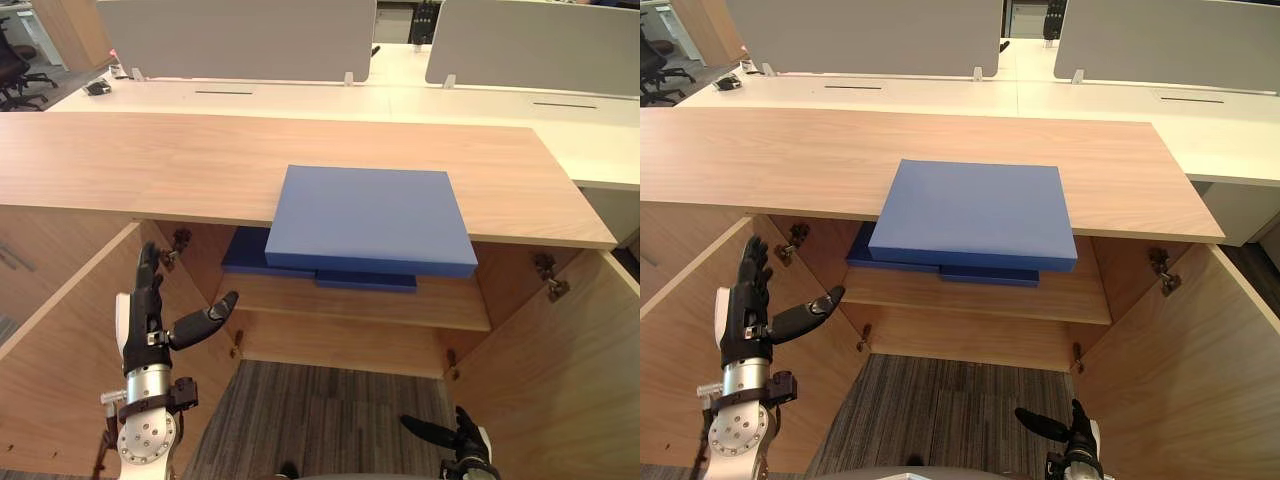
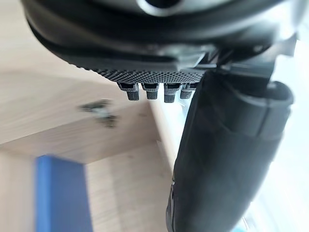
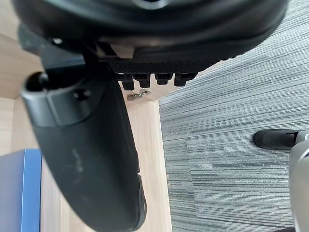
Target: Walk over to the cabinet, pick up the folder, carry it to the office cabinet, place the folder inside the office cabinet, then close the office cabinet door
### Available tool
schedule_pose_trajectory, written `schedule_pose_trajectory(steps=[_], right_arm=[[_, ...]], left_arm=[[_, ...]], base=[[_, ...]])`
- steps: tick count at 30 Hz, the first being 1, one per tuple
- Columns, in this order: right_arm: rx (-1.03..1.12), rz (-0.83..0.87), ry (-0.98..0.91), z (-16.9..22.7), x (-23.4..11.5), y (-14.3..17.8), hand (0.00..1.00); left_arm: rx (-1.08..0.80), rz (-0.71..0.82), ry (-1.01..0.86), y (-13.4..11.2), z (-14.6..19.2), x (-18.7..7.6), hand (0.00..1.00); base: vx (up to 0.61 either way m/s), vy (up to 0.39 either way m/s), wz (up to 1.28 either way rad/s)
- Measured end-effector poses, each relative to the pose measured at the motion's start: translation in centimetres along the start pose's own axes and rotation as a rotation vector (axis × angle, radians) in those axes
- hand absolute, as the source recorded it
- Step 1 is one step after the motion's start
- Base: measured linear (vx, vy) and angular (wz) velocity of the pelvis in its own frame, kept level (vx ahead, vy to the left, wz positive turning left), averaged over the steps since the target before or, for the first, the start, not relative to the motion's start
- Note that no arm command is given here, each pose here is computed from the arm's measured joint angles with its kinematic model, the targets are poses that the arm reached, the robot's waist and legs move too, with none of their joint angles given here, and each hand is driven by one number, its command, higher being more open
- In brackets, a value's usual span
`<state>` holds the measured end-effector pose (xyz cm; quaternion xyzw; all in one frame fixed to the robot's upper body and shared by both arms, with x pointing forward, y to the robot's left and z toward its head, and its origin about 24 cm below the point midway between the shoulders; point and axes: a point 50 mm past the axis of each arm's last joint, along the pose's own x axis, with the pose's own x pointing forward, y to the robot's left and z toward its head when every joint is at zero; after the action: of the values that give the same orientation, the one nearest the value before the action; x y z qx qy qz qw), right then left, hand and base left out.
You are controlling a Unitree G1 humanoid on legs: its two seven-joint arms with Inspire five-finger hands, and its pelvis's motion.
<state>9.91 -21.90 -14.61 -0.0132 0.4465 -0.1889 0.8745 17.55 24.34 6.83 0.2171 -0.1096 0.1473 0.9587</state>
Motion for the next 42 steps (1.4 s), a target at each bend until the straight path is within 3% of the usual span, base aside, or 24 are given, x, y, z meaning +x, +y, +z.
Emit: schedule_pose_trajectory(steps=[6,11,17,23,31,32,42], right_arm=[[-0.04,0.028,0.02,-0.9,-0.4,0.3,1.0],[-0.074,0.031,0.046,-1.7,-0.5,0.1,1.0],[-0.103,0.044,0.043,-1.7,-0.5,-0.1,1.0],[-0.11,0.041,0.07,-2.7,-0.9,-0.7,1.0],[-0.112,0.048,0.078,-2.9,-0.9,-0.7,1.0],[-0.11,0.049,0.078,-2.8,-0.9,-0.7,1.0],[-0.081,0.066,0.07,-2.5,-0.9,-0.4,1.0]], left_arm=[[0.272,-0.127,-0.172,0.5,1.8,1.1,1.0],[0.43,-0.294,-0.387,-2.1,4.8,1.6,1.0],[0.541,-0.369,-0.651,-5.1,8.3,2.4,1.0],[0.549,-0.394,-0.72,-6.7,9.2,3.1,1.0],[0.724,-0.43,-0.591,-7.5,6.0,4.9,1.0],[0.736,-0.439,-0.566,-7.5,5.5,5.0,0.0],[0.762,-0.404,-0.59,-7.2,6.6,6.4,0.0]], base=[[-0.01,-0.015,0.05],[0.0,0.0,0.0],[0.0,-0.005,-0.16],[-0.01,-0.011,-0.14],[0.0,-0.002,-0.06],[0.0,0.0,0.0],[0.0,-0.004,0.01]])
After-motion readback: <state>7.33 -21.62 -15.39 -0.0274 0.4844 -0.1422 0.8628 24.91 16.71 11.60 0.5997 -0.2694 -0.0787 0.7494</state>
